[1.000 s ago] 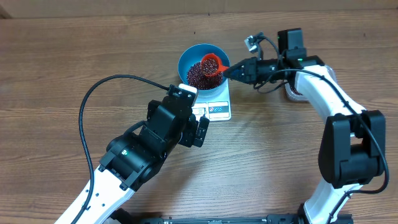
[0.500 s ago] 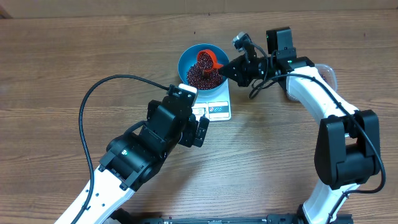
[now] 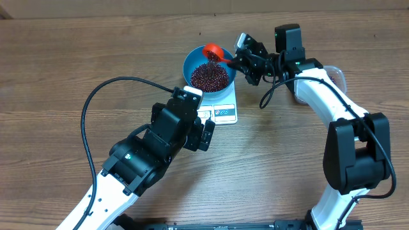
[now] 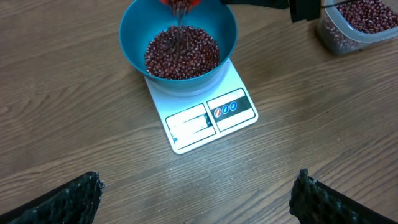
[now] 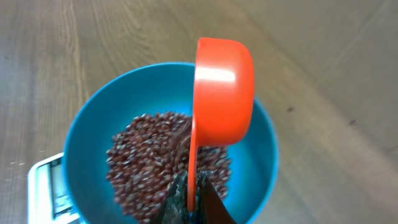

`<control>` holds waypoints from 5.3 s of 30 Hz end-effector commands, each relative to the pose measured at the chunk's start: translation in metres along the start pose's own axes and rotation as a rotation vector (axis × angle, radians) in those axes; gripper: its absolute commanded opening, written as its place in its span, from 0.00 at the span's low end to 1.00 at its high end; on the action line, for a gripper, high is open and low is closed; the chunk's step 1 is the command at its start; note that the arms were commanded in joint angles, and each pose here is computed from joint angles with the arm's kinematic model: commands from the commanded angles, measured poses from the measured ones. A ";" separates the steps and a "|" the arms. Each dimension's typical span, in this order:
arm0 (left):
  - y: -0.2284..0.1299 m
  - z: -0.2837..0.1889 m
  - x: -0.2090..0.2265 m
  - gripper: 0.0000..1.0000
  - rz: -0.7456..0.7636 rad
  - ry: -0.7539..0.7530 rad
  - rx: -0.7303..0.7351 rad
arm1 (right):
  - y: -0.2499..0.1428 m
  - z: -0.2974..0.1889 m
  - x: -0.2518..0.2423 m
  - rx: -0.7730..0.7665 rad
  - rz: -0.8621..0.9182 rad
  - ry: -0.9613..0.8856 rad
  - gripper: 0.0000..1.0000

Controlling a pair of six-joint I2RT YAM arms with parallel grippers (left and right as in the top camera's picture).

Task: Scoop item into bowl and weigh 150g on scale
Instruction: 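Tilt the red scoop to pour the beans into the teal bowl, then return the empty scoop right into the bean tub and dip it, then drag the red scoop through the beans in the tub to fill it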

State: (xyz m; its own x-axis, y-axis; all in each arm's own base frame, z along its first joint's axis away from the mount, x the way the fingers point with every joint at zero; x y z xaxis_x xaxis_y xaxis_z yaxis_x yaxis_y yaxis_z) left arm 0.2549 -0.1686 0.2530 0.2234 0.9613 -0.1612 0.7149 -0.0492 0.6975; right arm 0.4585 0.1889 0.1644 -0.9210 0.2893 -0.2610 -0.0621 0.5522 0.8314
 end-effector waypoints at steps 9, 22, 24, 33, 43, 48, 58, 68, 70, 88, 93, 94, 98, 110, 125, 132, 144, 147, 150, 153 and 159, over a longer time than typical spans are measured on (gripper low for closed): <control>0.002 0.002 0.003 1.00 -0.018 0.016 -0.005 | 0.008 0.001 -0.009 -0.017 -0.066 -0.039 0.04; 0.002 0.002 0.003 0.99 -0.017 0.016 -0.005 | 0.022 -0.020 0.004 0.010 0.024 -0.006 0.04; 0.002 0.002 0.003 1.00 -0.018 0.016 -0.005 | 0.027 -0.028 0.012 0.028 0.050 0.015 0.04; 0.002 0.002 0.003 1.00 -0.018 0.016 -0.005 | 0.060 -0.068 0.032 0.036 0.062 0.024 0.04; 0.002 0.002 0.003 1.00 -0.018 0.016 -0.005 | 0.038 -0.119 0.071 0.222 0.442 0.077 0.04; 0.002 0.002 0.003 1.00 -0.018 0.016 -0.005 | 0.005 -0.151 0.069 0.299 0.608 0.049 0.04; 0.002 0.002 0.003 1.00 -0.018 0.016 -0.005 | -0.063 -0.224 0.030 0.409 0.894 -0.258 0.04; 0.002 0.002 0.003 1.00 -0.018 0.016 -0.005 | -0.097 -0.248 0.019 0.634 0.911 -0.466 0.04; 0.002 0.002 0.003 0.99 -0.018 0.016 -0.005 | -0.102 -0.254 0.015 0.666 0.932 -0.526 0.04; 0.002 0.002 0.003 0.99 -0.017 0.016 -0.005 | -0.151 -0.234 0.011 0.769 1.016 -0.495 0.04; 0.002 0.002 0.003 1.00 -0.018 0.016 -0.005 | -0.166 -0.224 0.008 0.779 1.030 -0.483 0.04; 0.002 0.002 0.003 1.00 -0.018 0.016 -0.005 | -0.167 -0.224 0.007 0.780 1.030 -0.482 0.04; 0.002 0.002 0.003 1.00 -0.018 0.016 -0.005 | -0.171 -0.221 0.001 0.767 1.017 -0.500 0.04; 0.002 0.002 0.003 1.00 -0.018 0.016 -0.005 | -0.178 -0.231 -0.010 0.816 0.976 -0.586 0.04; 0.002 0.002 0.003 1.00 -0.018 0.016 -0.005 | -0.190 -0.223 -0.004 0.837 0.998 -0.553 0.04; 0.002 0.002 0.003 1.00 -0.018 0.016 -0.005 | -0.193 -0.209 0.005 0.788 1.032 -0.481 0.04; 0.002 0.002 0.003 0.99 -0.018 0.016 -0.006 | -0.196 -0.187 0.027 0.703 1.087 -0.369 0.04; 0.002 0.002 0.003 0.99 -0.018 0.016 -0.005 | -0.189 -0.182 0.027 0.652 1.099 -0.334 0.04; 0.002 0.002 0.003 1.00 -0.018 0.016 -0.005 | -0.186 -0.179 0.027 0.626 1.104 -0.318 0.04; 0.002 0.002 0.003 1.00 -0.017 0.016 -0.005 | -0.185 -0.179 0.027 0.621 1.105 -0.314 0.04; 0.002 0.002 0.003 0.99 -0.017 0.016 -0.005 | -0.181 -0.173 0.031 0.578 1.120 -0.276 0.04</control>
State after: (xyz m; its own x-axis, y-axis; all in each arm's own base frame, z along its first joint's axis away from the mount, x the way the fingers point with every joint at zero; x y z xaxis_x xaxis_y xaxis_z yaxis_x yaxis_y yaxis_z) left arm 0.2549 -0.1686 0.2530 0.2234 0.9613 -0.1612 0.7149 -0.0492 0.6975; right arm 0.3815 -0.0508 0.1012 -0.2378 0.9492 0.2063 0.9178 0.1500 0.3676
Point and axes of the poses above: each gripper's point midway between its finger pads, its own z axis out along the fingers, its own x axis along the line the jaws close on, y = z × x, the point moved 3 cm from there along -z, back along the fingers, and after that the axes turned 10 degrees about -z, right-handed, at the moved point
